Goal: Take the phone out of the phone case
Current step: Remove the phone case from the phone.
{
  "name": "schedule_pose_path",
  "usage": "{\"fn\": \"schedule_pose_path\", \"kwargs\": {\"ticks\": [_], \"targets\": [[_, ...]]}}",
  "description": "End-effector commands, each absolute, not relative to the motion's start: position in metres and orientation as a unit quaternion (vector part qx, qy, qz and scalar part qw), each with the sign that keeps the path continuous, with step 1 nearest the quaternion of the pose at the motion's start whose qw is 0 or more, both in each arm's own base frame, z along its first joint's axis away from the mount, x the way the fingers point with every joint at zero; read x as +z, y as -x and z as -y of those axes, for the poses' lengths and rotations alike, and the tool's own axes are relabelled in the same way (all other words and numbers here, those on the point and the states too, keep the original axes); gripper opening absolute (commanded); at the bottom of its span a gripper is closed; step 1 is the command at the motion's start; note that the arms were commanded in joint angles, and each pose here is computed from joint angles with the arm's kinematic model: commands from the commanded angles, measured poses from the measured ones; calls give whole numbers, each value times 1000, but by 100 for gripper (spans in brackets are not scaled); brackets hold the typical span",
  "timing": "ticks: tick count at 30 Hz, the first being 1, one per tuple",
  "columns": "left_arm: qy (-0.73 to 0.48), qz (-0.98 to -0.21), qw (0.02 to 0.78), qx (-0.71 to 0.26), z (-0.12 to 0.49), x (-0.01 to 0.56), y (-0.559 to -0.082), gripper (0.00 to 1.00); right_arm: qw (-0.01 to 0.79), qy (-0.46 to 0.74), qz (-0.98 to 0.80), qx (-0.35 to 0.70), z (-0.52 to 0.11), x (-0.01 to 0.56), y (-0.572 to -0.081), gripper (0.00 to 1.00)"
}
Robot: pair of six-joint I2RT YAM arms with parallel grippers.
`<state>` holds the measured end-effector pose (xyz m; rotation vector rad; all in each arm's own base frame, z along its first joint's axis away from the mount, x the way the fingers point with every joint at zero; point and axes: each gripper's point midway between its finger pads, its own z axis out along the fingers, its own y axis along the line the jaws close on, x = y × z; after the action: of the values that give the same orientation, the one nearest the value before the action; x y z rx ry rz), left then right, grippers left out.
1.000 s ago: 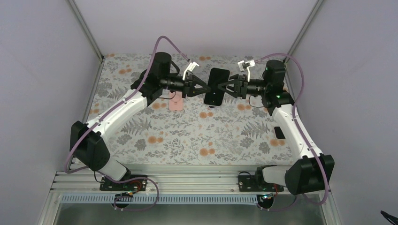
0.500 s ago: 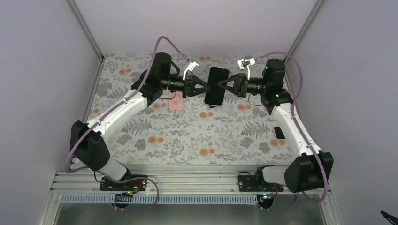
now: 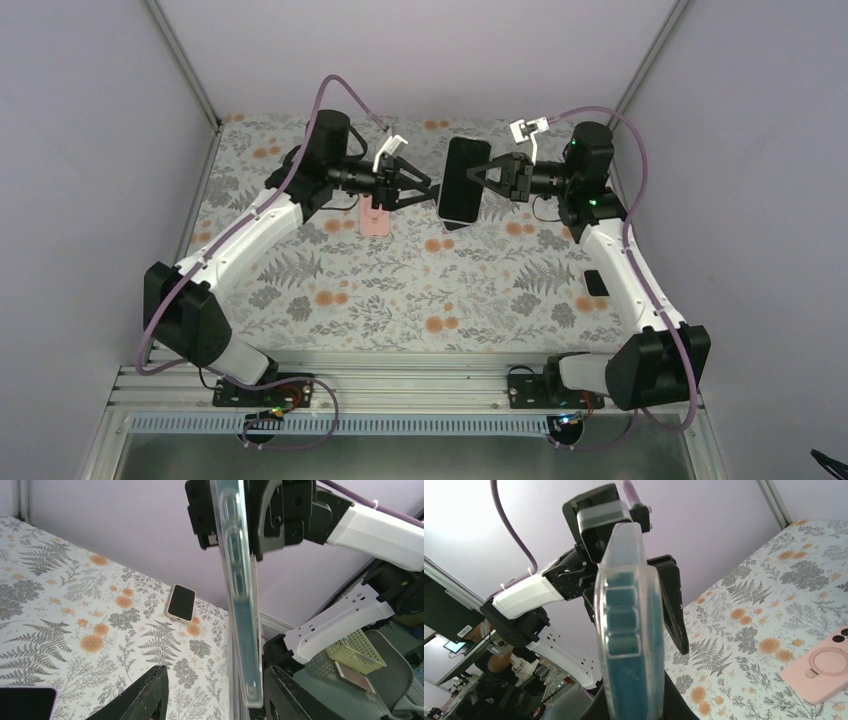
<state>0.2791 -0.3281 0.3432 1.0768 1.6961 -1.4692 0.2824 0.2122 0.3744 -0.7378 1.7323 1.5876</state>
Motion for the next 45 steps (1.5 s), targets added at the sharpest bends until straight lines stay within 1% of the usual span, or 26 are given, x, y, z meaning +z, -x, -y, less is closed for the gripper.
{"fn": "schedule_pose_path", "kwargs": {"ticks": [1, 14, 30, 45], "targets": [[-447, -609, 336, -563, 319, 354, -257, 48, 365, 311, -632, 609, -205, 416, -273, 4], [-454, -599, 319, -577, 334, 353, -242, 48, 384, 267, -636, 615, -196, 428, -278, 4], [-440, -604, 317, -584, 342, 360, -249, 44, 389, 267, -636, 611, -195, 424, -272, 4], [-415, -645, 322, -555, 347, 339, -269, 33, 387, 268, -634, 613, -196, 424, -271, 4]]}}
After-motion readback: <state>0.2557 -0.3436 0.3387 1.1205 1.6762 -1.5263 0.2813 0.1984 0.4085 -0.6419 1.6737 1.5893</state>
